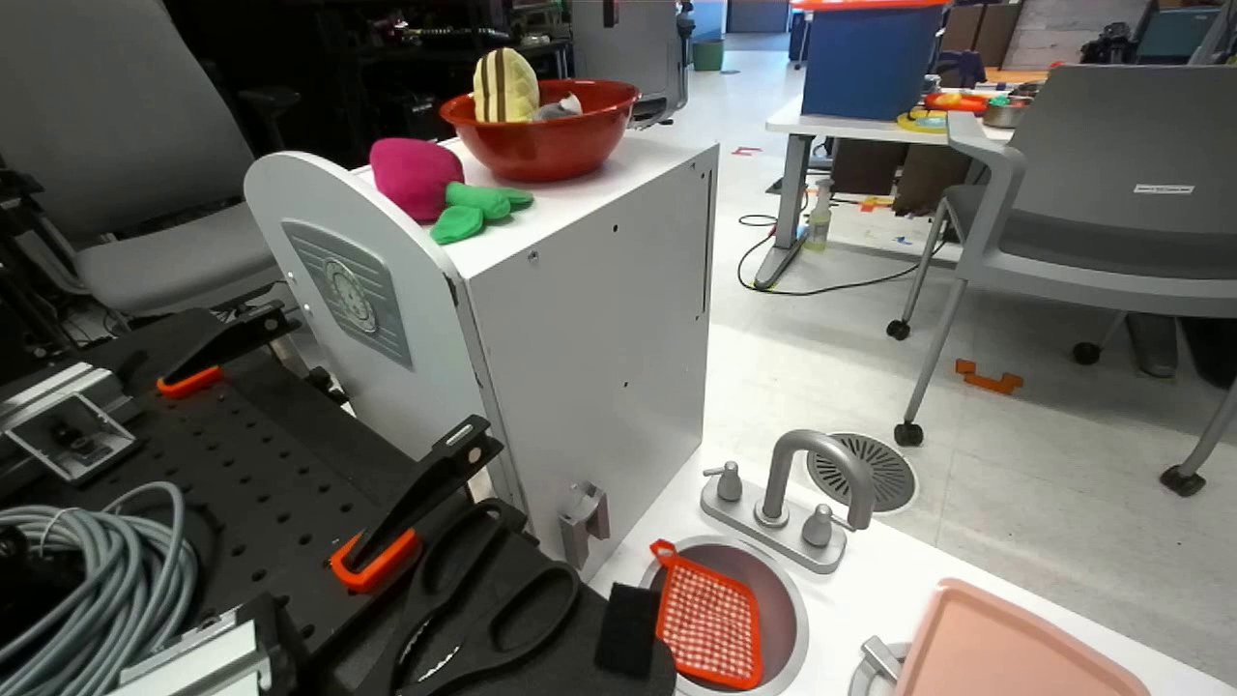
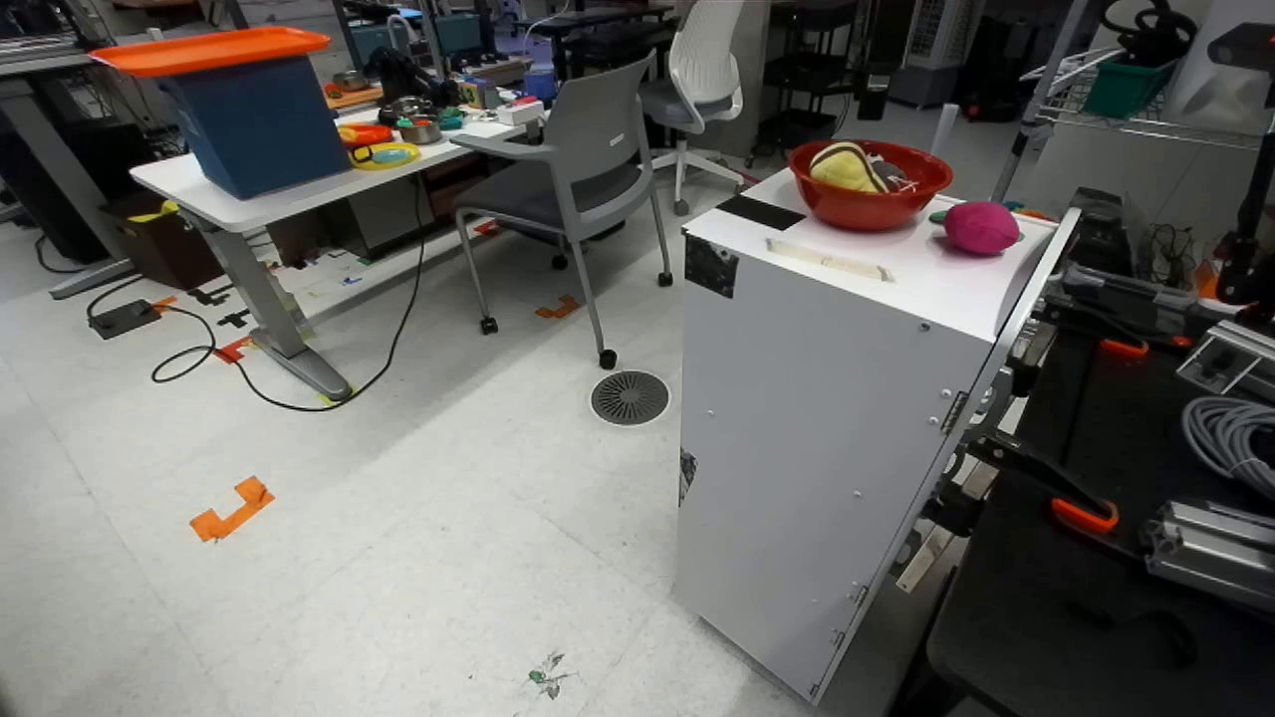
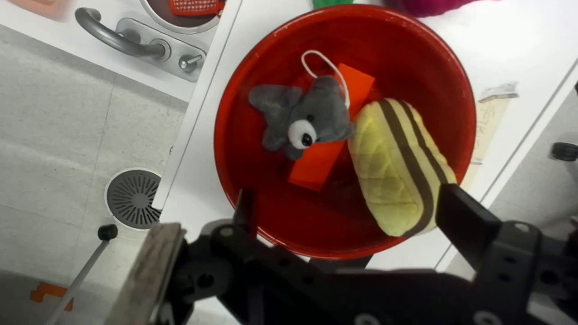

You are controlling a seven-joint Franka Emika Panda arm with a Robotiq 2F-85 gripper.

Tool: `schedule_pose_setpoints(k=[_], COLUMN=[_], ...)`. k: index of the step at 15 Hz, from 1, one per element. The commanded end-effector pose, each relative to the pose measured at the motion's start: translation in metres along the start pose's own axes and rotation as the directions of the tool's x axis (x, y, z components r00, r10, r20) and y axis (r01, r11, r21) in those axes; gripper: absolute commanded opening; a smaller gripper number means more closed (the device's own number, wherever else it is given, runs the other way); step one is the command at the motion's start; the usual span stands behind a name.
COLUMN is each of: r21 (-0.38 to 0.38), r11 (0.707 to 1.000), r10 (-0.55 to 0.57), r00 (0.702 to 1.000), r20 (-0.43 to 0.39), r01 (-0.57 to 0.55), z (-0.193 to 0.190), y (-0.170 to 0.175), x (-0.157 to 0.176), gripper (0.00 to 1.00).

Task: Remove the grey plushy from the red bowl and put it in the sink

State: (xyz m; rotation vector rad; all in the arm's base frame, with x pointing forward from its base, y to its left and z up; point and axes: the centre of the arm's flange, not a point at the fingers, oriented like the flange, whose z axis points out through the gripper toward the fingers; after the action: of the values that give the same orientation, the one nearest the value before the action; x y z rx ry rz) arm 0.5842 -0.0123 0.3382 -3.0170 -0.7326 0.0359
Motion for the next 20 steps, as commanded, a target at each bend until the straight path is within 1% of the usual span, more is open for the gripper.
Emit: schedule_pose_setpoints(k=[1, 4, 9, 16, 20], r21=[0.029, 0.036, 0.065, 0.079, 0.07], r11=[0.998, 0.998, 0.997, 0.996, 0.996], r10=[-0.048, -0.053, -0.043, -0.038, -0.063], r00=[0.999, 0.998, 0.996, 0.995, 0.995], r20=[0.004, 0.039, 0.079, 0.091, 0.073], r01=[0.048, 0.051, 0.037, 0.031, 0.058], z=[-0.007, -0.003, 0.005, 0.012, 0.012], y=[-0.009, -0.017, -0.017, -0.013, -0.013], x=[0.006, 0.001, -0.006, -0.007, -0.006], gripper=[1.0, 1.0, 1.0, 1.0, 1.0])
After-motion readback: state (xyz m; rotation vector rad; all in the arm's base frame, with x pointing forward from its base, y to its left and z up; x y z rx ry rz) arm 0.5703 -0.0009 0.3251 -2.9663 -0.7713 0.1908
